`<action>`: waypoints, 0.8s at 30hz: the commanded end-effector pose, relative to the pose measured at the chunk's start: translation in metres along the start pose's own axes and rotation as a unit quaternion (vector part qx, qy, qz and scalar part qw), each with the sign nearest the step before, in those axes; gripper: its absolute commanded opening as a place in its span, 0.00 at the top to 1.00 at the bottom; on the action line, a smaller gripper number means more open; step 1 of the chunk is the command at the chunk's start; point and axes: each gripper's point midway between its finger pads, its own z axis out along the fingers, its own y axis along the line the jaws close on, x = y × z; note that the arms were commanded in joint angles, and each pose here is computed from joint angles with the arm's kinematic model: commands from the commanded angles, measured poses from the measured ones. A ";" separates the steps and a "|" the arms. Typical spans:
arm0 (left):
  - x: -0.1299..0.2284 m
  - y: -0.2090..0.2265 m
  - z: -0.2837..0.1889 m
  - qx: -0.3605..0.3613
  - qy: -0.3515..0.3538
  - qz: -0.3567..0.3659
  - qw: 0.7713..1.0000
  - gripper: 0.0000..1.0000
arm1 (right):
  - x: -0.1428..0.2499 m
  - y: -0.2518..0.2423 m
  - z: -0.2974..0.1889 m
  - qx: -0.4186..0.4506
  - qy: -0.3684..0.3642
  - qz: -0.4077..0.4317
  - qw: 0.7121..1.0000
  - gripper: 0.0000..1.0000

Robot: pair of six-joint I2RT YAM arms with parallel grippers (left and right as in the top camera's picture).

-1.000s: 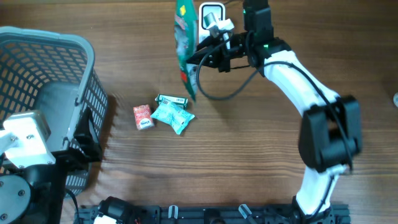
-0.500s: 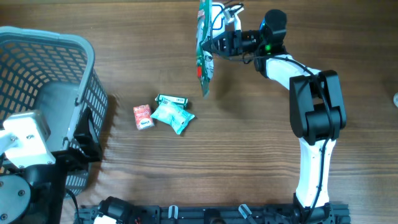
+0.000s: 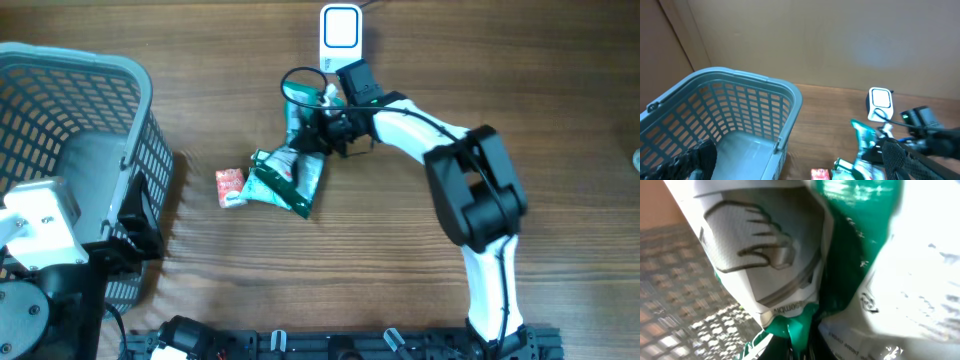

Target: Scan the item barcode

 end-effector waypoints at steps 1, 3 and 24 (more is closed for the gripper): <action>-0.001 0.002 0.000 -0.004 -0.002 -0.006 1.000 0.00 | -0.015 0.012 -0.081 0.160 -0.134 -0.155 0.966 0.95; -0.001 0.002 0.000 -0.004 -0.002 -0.006 1.000 0.00 | -0.001 -0.003 -0.107 0.242 -0.136 -0.175 0.945 0.95; -0.001 0.002 0.000 -0.004 -0.002 -0.006 1.000 0.00 | 0.116 -0.005 -0.031 0.322 0.122 -0.521 0.781 0.77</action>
